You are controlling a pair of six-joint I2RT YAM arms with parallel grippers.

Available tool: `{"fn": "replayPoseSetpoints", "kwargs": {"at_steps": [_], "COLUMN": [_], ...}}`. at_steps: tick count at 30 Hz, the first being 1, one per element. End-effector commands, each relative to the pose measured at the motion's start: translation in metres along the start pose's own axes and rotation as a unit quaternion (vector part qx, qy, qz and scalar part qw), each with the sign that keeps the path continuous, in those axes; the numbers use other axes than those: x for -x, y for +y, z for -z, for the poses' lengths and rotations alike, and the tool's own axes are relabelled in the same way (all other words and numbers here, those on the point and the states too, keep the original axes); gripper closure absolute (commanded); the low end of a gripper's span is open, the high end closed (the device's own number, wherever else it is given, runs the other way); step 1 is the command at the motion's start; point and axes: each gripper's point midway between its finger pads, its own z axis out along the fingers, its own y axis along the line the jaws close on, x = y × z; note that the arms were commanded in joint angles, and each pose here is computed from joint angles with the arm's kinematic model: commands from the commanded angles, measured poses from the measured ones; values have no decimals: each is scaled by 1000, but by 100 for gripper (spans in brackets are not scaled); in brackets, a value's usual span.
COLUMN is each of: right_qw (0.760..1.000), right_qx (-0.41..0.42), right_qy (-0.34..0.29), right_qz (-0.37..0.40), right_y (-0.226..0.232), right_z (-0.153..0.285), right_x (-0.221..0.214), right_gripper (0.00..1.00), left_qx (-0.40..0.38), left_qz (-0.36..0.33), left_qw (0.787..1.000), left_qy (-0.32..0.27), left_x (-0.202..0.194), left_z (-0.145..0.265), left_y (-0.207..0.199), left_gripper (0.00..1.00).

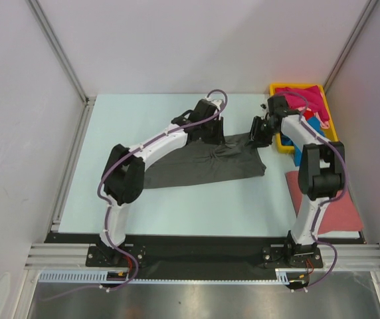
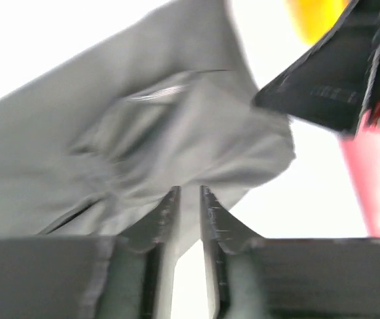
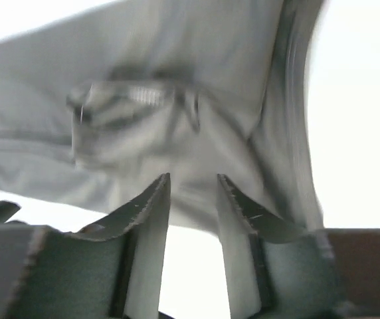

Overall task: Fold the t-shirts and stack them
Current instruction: Fold the tshirt

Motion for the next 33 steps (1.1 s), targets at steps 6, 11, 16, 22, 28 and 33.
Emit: {"fn": "replayPoseSetpoints", "kwargs": {"at_steps": [6, 11, 16, 22, 28, 33], "right_qw": [989, 985, 985, 985, 987, 987], "right_qx": [114, 119, 105, 85, 73, 65], "right_qy": [16, 36, 39, 43, 51, 49], "right_qz": [-92, -116, -134, -142, -134, -140], "right_y": [-2, -9, -22, -33, -39, -53], "right_z": [21, -1, -14, -22, -22, -18], "right_x": [-46, -58, -66, -77, -86, -85], "right_gripper": [88, 92, 93, 93, 93, 93], "left_qx": [-219, -257, -256, -183, -148, -147], "left_qz": [-14, 13, 13, 23, 56, 76], "left_qw": [975, 965, 966, 982, 987, 986], "left_qy": [20, 46, 37, 26, 10, -16], "left_x": [-25, -44, -50, -55, -37, -13], "left_z": [-36, -69, -84, -105, -119, -118], "left_y": [-78, -81, -73, -35, 7, 26], "left_gripper": [86, 87, 88, 87, 87, 86]}}
